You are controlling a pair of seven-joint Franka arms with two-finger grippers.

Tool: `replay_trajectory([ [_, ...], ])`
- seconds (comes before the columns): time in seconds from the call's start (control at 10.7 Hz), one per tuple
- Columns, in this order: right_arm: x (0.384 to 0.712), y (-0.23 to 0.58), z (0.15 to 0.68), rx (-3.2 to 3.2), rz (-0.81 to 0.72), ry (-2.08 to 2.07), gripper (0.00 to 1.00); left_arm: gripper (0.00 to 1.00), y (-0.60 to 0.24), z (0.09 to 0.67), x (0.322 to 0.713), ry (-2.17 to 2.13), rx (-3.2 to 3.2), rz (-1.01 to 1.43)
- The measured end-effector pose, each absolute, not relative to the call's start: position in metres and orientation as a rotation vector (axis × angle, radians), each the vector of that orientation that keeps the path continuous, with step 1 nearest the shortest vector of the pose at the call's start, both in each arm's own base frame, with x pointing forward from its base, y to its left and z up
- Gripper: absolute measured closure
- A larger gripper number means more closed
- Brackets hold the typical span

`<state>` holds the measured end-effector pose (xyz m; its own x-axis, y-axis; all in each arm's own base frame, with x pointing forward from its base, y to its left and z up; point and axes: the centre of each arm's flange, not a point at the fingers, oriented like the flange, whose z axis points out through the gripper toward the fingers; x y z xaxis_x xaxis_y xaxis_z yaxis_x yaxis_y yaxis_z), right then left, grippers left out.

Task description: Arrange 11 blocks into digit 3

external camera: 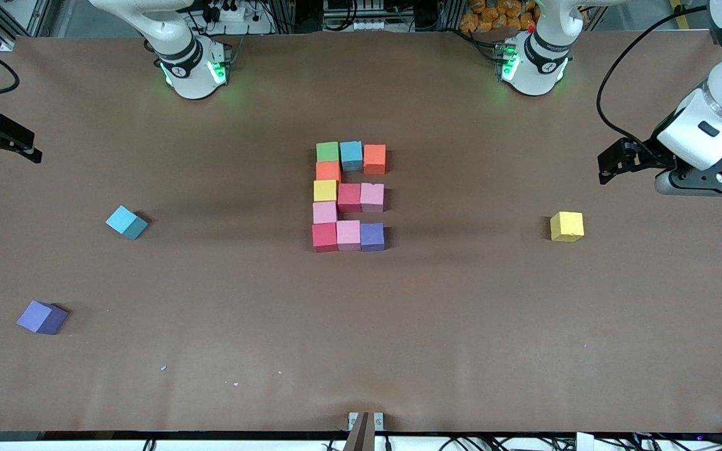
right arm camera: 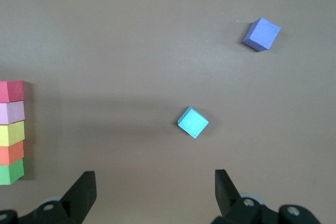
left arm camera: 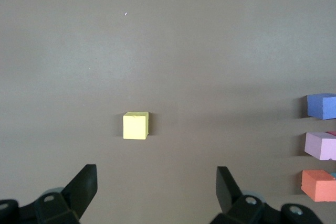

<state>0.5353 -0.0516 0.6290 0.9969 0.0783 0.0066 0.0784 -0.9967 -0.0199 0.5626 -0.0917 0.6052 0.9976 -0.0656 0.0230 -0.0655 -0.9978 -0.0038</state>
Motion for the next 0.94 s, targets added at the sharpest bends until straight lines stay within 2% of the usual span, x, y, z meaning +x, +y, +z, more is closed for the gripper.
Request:
replay_trajectory([
  [0.94, 0.5354, -0.0518, 0.6292, -3.119, -0.009, -0.114, 0.0, 0.0, -0.0909, 0.6125, 0.5517, 0.104, -3.13, 0.02],
])
